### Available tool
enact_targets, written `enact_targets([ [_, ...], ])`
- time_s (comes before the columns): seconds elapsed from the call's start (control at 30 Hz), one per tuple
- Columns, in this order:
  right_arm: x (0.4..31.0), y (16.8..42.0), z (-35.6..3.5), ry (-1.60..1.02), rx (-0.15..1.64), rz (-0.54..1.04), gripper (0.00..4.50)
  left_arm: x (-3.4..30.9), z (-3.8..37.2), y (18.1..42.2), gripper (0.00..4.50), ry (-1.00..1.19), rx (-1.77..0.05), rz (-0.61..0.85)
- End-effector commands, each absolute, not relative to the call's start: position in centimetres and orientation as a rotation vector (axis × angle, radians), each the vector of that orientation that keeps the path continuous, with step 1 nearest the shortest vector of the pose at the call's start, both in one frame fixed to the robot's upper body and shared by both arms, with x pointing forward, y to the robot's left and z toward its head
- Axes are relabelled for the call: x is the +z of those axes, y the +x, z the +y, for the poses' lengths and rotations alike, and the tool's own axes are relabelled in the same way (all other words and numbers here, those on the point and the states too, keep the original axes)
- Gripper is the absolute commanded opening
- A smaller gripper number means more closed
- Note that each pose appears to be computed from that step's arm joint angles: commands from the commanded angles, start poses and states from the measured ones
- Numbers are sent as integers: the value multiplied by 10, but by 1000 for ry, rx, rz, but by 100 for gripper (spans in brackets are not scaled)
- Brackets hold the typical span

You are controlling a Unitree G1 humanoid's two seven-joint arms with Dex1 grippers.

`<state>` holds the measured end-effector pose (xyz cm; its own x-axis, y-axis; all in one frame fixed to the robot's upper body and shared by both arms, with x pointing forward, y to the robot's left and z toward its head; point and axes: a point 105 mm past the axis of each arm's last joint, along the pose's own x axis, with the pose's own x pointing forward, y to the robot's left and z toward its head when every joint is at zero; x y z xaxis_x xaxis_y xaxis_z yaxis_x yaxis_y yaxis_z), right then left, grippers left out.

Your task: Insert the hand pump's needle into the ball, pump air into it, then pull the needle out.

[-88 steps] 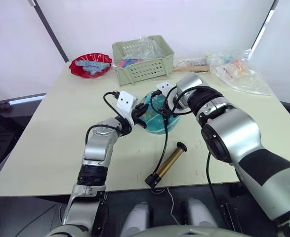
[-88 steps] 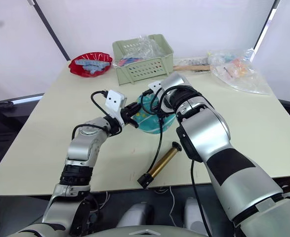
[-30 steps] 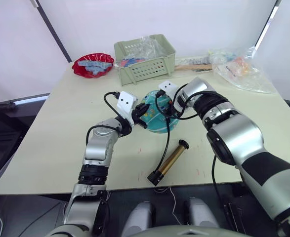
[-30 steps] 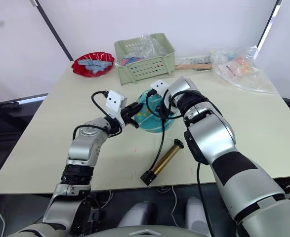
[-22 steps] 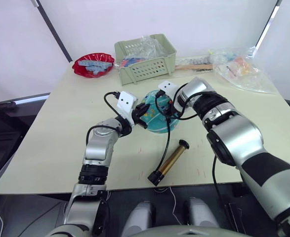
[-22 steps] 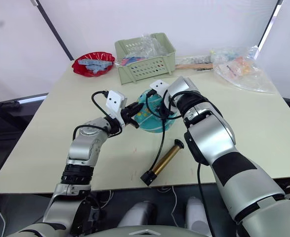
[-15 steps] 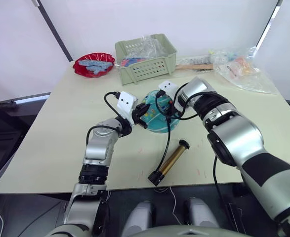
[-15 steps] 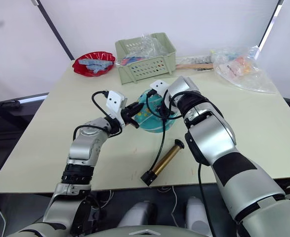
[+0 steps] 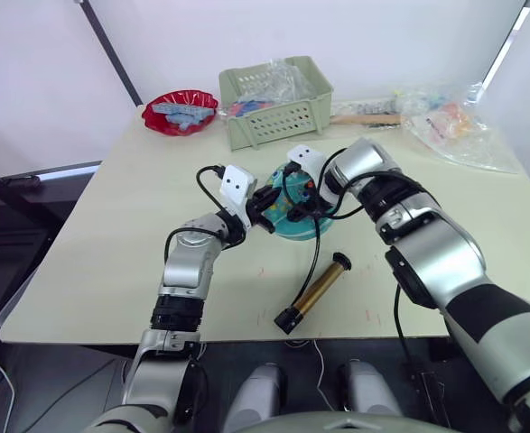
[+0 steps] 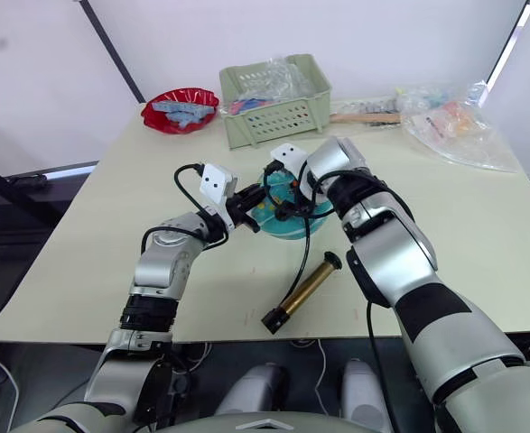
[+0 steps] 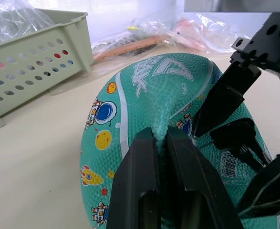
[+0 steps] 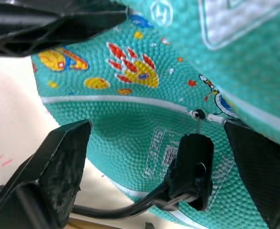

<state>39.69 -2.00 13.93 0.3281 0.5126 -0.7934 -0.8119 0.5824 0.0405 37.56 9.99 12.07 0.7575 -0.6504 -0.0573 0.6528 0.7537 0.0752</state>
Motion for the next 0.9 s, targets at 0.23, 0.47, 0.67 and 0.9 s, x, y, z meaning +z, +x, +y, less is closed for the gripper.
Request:
enact_targets([
  [0.23, 171, 381, -42, -424, 923, 671, 442, 54, 75, 355, 0, 73, -836, 272],
  [0.47, 176, 369, -58, -389, 906, 564, 442, 57, 75, 357, 0, 78, -839, 269],
  [0.67, 185, 356, -70, -319, 884, 408, 442, 56, 76, 357, 0, 85, -841, 272],
  [0.9, 177, 338, -81, -316, 866, 319, 442, 57, 78, 359, 0, 84, -834, 273],
])
